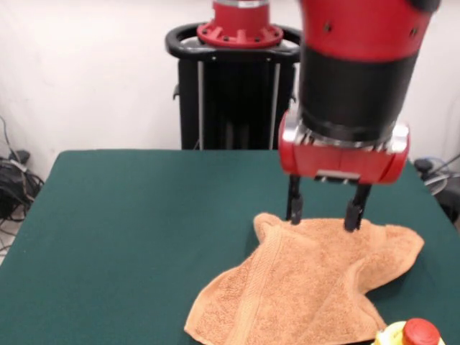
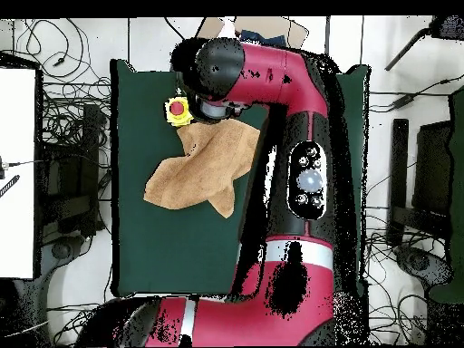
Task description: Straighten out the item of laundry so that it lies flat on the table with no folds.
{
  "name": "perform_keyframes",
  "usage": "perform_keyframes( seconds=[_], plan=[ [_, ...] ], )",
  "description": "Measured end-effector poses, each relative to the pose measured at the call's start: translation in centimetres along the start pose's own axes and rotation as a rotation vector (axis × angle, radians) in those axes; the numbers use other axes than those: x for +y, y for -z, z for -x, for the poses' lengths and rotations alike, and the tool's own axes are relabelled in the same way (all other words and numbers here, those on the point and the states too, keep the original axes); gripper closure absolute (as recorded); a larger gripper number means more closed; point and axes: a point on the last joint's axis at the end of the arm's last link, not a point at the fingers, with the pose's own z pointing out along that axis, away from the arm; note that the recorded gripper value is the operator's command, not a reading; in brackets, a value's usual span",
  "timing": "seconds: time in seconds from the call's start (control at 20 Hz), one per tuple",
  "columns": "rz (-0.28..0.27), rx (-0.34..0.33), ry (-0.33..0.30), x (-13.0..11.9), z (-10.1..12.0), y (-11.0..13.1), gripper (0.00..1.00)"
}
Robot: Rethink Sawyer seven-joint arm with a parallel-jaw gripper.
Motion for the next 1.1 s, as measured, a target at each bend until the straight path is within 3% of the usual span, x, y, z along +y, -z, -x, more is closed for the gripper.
perform_keyframes(
  seconds=[0.35,0.5,0.8,1.1],
  plan=[
    [0.000,-0.062,-0.003,-0.3,0.4,4.4,0.00],
    [0.001,-0.081,-0.011,-0.9,0.7,5.2,0.00],
    [0.001,-0.132,-0.036,-2.9,1.6,5.1,0.00],
    [-0.001,-0.172,-0.039,-3.3,2.3,3.9,0.00]
  ],
)
